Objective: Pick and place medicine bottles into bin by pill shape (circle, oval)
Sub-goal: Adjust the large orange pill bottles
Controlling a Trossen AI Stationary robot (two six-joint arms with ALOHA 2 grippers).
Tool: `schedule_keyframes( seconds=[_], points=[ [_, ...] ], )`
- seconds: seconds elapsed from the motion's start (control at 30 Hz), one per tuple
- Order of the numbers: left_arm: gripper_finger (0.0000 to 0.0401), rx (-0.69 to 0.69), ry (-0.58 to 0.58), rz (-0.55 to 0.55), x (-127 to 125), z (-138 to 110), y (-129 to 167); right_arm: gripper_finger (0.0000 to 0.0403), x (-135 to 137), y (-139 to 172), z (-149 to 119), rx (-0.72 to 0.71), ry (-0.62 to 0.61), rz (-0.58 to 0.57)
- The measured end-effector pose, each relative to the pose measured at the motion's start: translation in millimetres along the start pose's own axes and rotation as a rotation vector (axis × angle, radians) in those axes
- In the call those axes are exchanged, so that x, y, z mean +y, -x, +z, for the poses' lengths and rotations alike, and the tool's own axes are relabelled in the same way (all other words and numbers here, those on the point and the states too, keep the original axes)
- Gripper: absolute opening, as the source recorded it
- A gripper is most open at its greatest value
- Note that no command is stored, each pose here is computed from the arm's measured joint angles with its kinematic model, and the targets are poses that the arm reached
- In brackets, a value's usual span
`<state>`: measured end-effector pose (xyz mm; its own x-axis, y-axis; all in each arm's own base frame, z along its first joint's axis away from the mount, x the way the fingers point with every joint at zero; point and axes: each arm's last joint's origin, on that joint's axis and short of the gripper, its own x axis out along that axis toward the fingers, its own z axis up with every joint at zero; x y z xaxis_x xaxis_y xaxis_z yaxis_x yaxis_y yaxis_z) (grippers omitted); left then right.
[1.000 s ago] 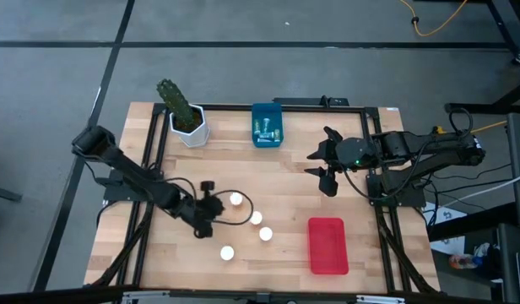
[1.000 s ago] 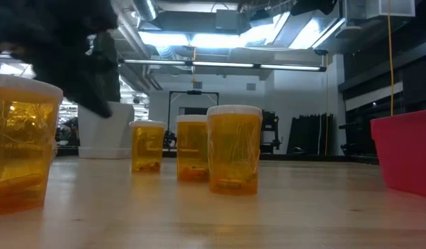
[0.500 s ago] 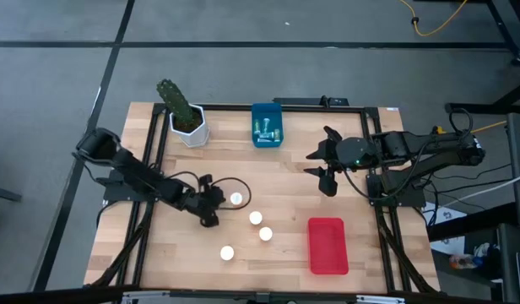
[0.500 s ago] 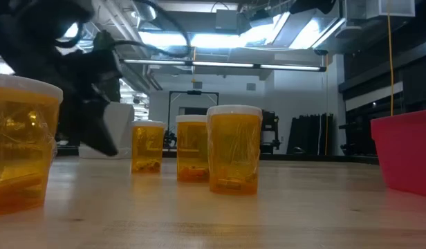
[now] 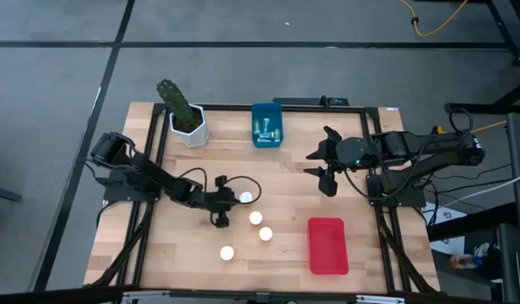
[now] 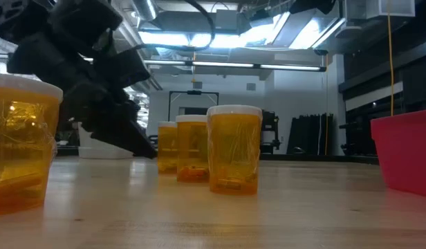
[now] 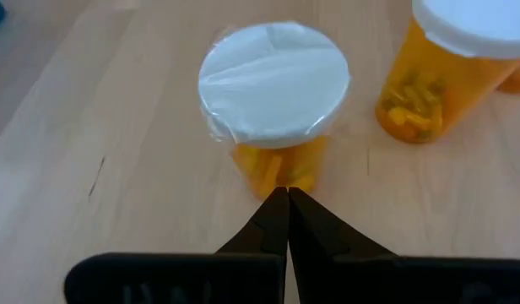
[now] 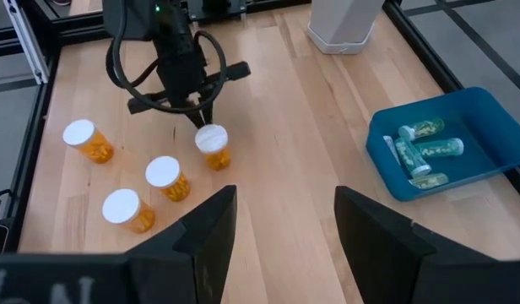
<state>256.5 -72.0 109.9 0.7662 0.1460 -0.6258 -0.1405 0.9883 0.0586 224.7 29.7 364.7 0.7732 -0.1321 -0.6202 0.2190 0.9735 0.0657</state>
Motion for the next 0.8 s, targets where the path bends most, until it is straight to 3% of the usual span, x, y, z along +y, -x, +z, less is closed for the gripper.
schedule_keyframes(
  seconds=[0.4,0.6,0.8],
  points=[
    [0.0000,-0.010,-0.141,-0.003,-8,32,-41,0.0201,0,0,0,0.000,0.000,0.002],
    [0.0000,-0.058,-0.175,-0.027,-8,54,-47,0.0201,1,0,0,0.007,0.000,0.025],
    [0.0000,-0.039,-0.192,-0.025,-5,54,-48,0.0201,1,0,0,0.008,0.000,0.027]
  ],
)
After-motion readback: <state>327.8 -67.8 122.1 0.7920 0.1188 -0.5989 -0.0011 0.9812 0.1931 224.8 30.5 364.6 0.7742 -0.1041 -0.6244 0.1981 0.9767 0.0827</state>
